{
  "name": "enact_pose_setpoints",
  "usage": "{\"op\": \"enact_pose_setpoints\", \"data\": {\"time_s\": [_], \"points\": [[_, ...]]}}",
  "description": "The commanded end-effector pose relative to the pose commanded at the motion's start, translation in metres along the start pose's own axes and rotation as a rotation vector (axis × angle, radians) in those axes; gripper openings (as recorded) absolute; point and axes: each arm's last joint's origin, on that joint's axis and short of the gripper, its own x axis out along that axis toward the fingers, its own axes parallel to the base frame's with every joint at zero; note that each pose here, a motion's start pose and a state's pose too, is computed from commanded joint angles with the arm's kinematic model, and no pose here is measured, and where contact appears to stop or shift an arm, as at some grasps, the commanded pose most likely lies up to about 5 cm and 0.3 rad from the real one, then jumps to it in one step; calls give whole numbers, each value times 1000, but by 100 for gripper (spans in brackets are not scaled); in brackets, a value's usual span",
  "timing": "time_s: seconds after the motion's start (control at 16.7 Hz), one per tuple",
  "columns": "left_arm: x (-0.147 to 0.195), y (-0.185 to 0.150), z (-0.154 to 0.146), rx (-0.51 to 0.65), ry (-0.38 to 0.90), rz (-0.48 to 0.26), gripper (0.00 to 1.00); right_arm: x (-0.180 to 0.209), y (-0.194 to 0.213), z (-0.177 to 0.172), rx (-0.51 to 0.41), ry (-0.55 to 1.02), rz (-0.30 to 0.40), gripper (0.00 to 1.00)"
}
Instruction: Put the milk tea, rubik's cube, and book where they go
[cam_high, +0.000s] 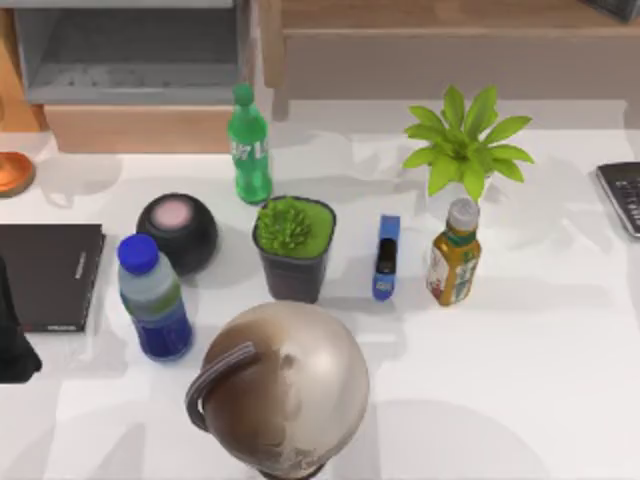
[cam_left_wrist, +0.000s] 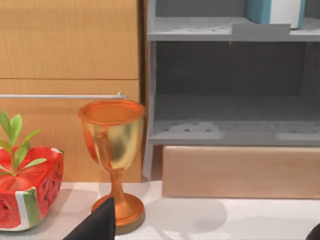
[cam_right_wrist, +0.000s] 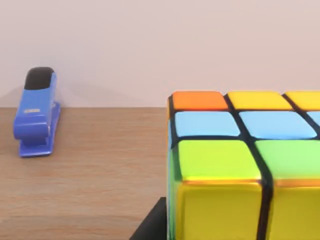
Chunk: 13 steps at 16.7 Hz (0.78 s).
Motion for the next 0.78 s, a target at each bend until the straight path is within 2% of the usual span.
{"op": "enact_pose_setpoints", "data": {"time_s": [0.12, 0.78], "points": [[0, 0, 0, 0, 0, 0, 100, 0, 0, 0, 0, 0, 0, 0], [0, 0, 0, 0, 0, 0, 100, 0, 0, 0, 0, 0, 0, 83]]}}
